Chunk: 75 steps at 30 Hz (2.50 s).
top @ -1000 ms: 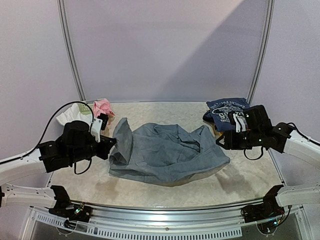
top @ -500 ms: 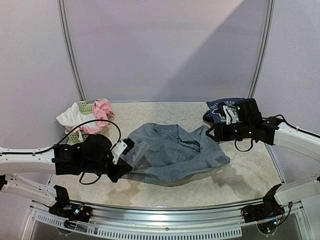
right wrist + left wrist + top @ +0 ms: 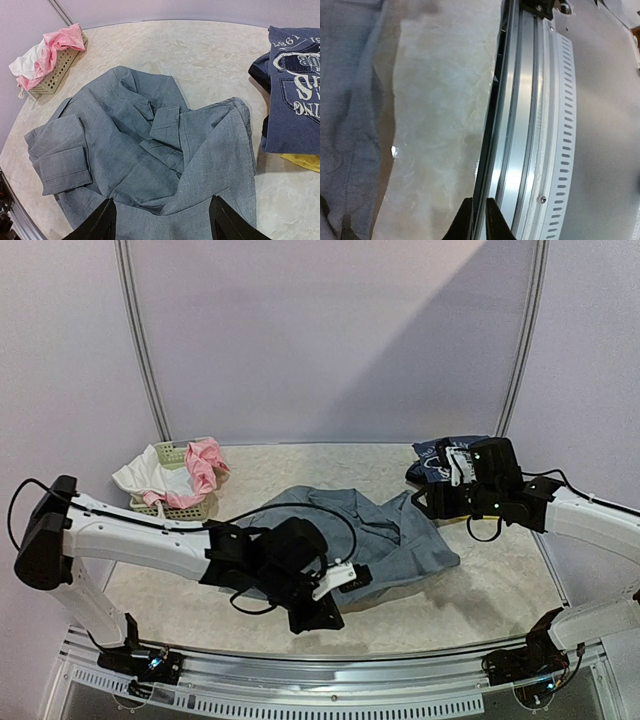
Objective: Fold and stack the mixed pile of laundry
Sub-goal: Adjust the crumpled shirt at the center of the board.
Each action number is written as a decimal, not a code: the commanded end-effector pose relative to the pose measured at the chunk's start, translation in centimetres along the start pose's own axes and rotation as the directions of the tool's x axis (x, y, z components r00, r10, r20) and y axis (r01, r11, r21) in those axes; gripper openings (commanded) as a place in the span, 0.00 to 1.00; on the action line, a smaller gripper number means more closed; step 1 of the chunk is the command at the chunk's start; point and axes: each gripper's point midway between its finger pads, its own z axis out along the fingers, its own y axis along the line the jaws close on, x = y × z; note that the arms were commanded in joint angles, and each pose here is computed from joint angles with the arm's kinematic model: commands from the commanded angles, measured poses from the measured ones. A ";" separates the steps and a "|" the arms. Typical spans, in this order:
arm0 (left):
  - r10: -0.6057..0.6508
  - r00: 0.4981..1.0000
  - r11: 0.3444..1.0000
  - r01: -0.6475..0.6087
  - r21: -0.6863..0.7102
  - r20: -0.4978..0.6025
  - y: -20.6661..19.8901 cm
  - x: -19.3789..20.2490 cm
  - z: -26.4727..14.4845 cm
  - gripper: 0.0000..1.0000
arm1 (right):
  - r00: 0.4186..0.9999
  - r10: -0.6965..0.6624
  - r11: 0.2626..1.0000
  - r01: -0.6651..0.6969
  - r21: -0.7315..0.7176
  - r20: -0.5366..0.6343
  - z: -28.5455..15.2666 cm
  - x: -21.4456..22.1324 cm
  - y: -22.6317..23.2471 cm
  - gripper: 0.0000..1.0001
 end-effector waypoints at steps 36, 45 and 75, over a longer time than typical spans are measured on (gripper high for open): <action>-0.416 0.861 0.573 0.497 -0.652 0.291 30.9 -0.6 -13.7 0.58 | 0.974 -0.147 0.989 0.142 -0.044 -0.169 11.2 -1.8 1.5 0.67; -0.575 0.797 0.495 0.519 -0.697 0.185 36.7 3.6 -12.0 0.57 | 0.958 -0.140 0.990 0.133 -0.044 -0.251 13.6 0.4 0.8 0.68; -0.594 0.764 0.475 0.584 -0.658 0.250 38.1 6.2 -11.5 0.00 | 0.942 -0.107 0.994 0.102 -0.031 -0.319 15.5 2.6 0.1 0.72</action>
